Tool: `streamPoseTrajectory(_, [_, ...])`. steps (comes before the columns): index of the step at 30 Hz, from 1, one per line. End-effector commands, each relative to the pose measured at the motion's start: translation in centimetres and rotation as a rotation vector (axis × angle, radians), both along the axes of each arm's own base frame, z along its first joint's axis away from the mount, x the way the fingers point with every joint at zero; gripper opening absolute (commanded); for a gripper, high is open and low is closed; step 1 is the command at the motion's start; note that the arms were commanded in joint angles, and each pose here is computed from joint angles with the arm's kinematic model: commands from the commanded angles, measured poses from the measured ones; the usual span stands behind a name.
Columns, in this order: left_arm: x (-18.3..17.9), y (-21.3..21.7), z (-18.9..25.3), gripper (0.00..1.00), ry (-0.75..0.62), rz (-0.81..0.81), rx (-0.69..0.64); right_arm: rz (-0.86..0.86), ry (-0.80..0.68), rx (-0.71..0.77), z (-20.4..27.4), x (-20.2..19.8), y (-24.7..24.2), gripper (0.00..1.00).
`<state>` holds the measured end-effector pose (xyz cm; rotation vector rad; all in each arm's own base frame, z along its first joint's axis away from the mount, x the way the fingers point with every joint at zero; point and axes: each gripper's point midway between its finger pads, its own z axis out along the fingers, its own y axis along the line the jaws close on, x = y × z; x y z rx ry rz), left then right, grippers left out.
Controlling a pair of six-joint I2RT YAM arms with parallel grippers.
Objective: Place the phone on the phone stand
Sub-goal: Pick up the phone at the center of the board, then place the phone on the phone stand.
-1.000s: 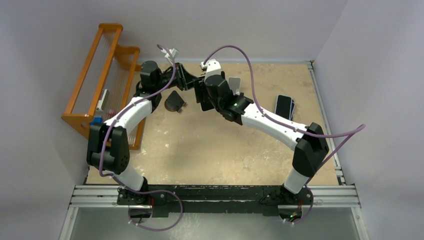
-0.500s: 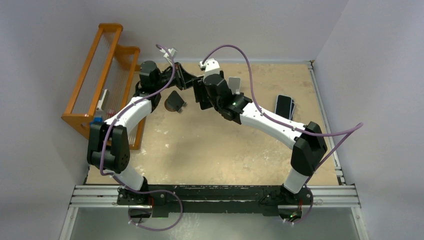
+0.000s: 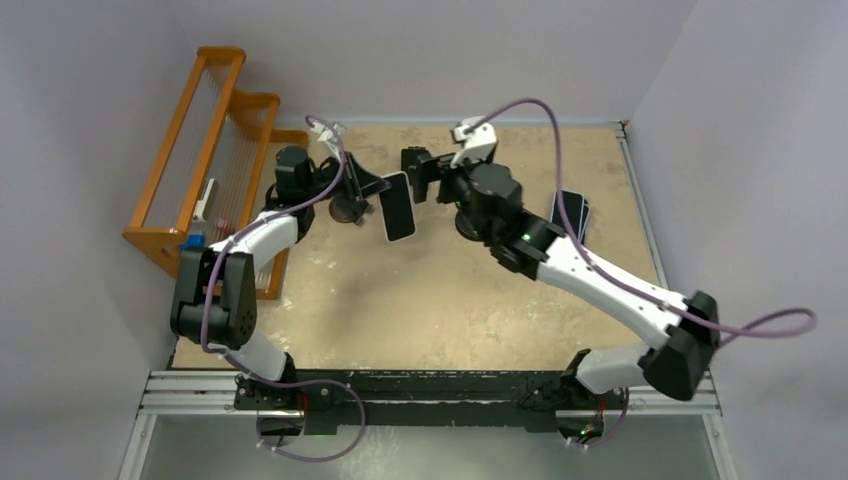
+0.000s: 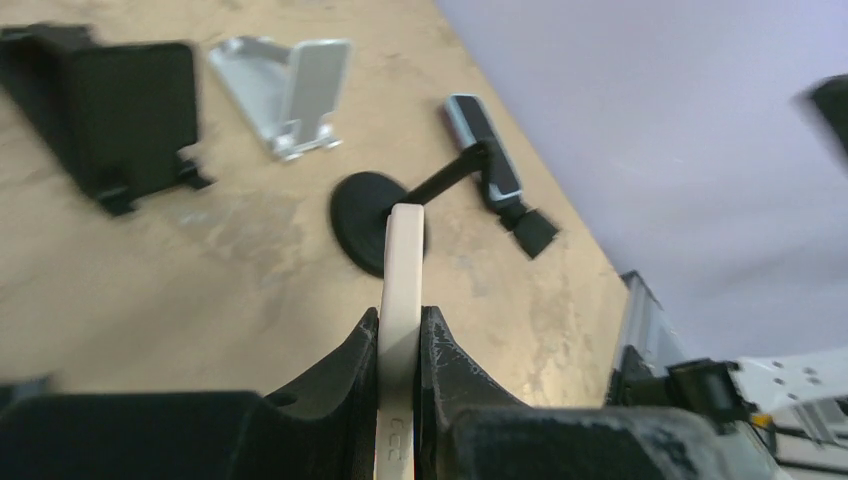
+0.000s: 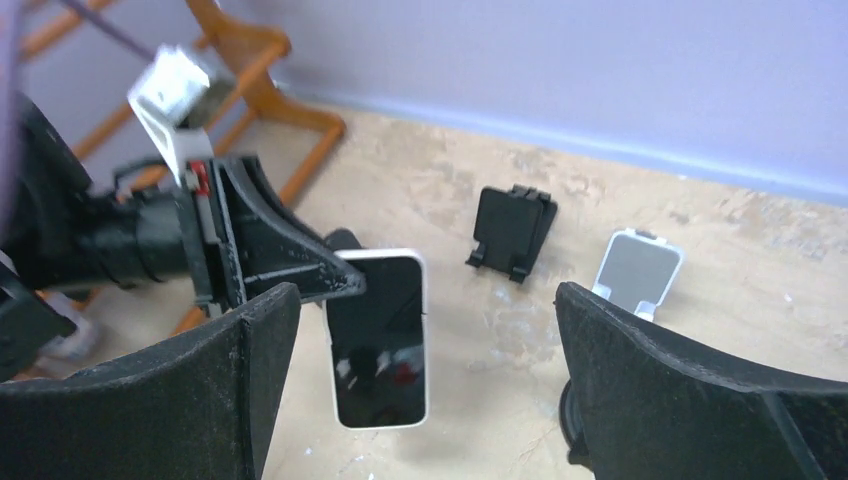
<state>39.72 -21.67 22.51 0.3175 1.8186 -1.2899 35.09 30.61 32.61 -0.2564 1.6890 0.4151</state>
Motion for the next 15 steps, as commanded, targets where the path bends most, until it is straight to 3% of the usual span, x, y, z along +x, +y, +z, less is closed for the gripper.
streamPoseTrajectory(1, [1.3, 3.7, 3.3, 0.0, -0.238, 0.208, 0.017, -0.039, -0.153, 0.15, 5.6, -1.9, -3.2, 0.99])
streamPoseTrajectory(3, [1.5, 5.7, 2.7, 0.0, -0.296, 0.347, 0.028, -0.043, -0.157, 0.156, 5.3, -2.5, -3.9, 0.99])
streamPoseTrajectory(9, [0.4, 9.7, 6.3, 0.0, -0.553, 0.603, 0.032, -0.048, -0.135, 0.113, 3.4, -2.3, -3.9, 0.99])
streamPoseTrajectory(15, [-0.6, 11.6, 8.3, 0.0, -0.708, 0.691, 0.078, -0.02, -0.125, 0.104, 2.3, -2.2, -3.1, 0.99])
